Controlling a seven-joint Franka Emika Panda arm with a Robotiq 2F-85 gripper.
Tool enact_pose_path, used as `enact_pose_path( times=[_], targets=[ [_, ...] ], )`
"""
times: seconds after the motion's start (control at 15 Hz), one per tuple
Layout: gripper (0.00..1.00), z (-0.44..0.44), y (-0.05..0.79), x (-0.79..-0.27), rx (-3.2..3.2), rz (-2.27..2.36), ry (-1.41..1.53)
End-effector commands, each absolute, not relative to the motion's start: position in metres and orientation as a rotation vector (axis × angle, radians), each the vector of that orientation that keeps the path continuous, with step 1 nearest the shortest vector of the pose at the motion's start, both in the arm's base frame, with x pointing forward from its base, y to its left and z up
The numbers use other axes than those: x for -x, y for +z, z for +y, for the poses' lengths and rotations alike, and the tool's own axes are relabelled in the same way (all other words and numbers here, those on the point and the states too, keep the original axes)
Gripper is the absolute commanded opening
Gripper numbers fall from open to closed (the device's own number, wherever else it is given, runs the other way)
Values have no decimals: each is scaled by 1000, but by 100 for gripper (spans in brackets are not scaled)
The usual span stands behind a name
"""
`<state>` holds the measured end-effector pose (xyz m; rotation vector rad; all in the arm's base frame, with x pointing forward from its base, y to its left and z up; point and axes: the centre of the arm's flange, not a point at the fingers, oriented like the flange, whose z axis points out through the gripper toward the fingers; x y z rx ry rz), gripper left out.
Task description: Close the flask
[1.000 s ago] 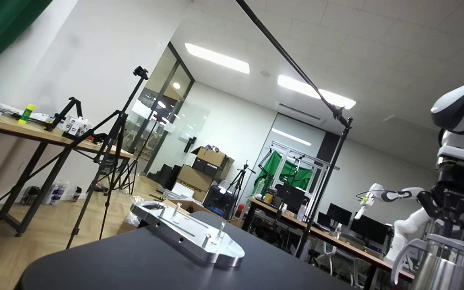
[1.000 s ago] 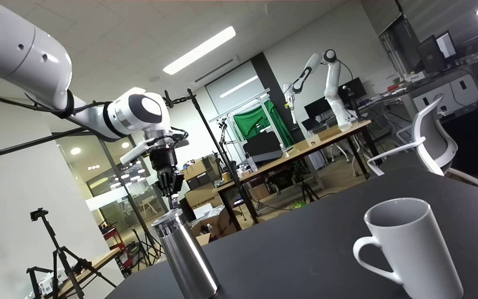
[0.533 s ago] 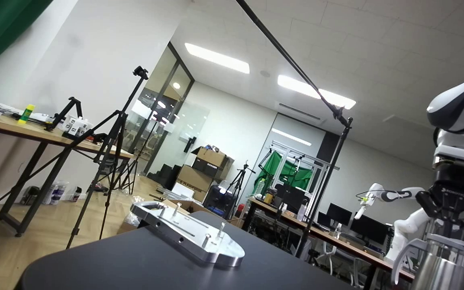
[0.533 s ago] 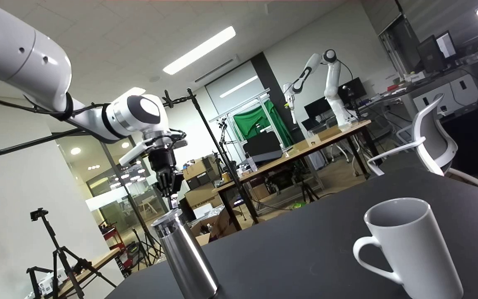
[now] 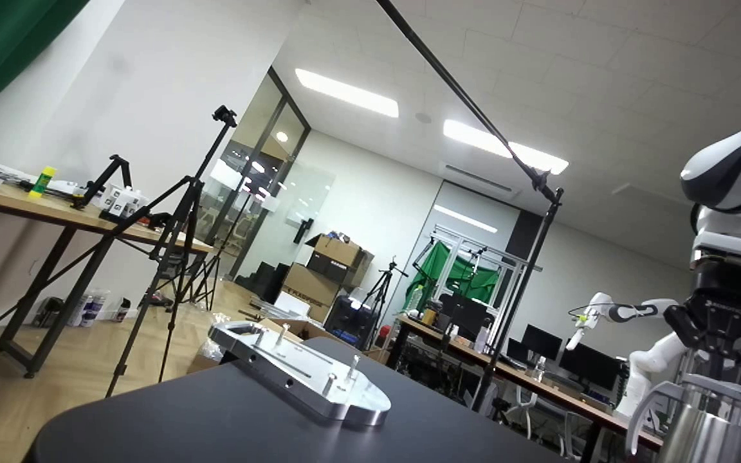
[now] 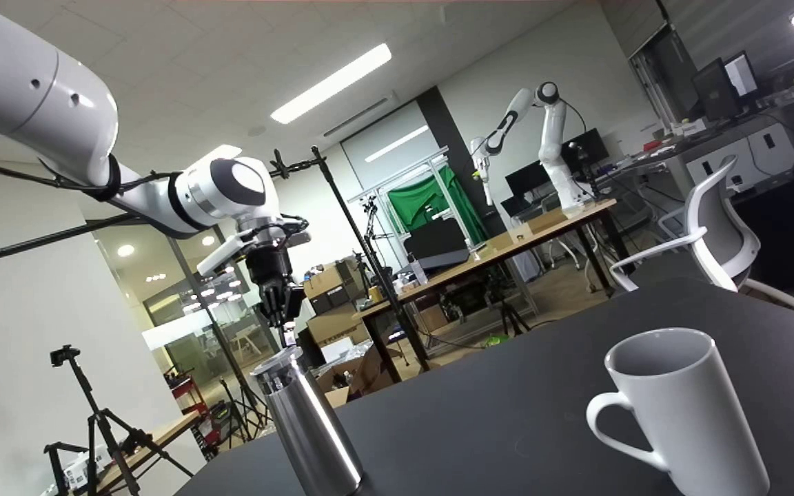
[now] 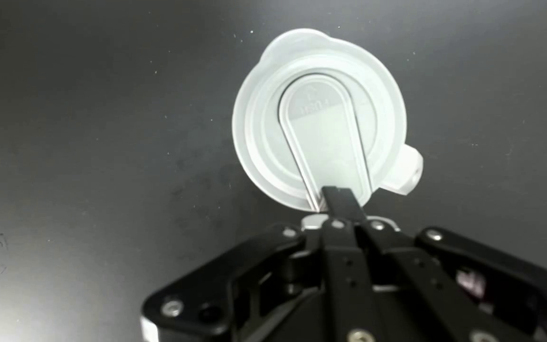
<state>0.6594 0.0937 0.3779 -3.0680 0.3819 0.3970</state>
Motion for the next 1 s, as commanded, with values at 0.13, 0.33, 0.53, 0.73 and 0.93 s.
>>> enact_pose_path(
  times=[0.13,0.33,0.53,0.73,0.93],
  targets=[
    [0,94,363,-662,3063,375,440],
    [0,95,352,-662,3061,381,476],
    [0,97,346,-661,3060,378,499],
    [0,100,347,-662,3056,373,527],
    [0,103,368,-671,3050,354,551]
  ],
)
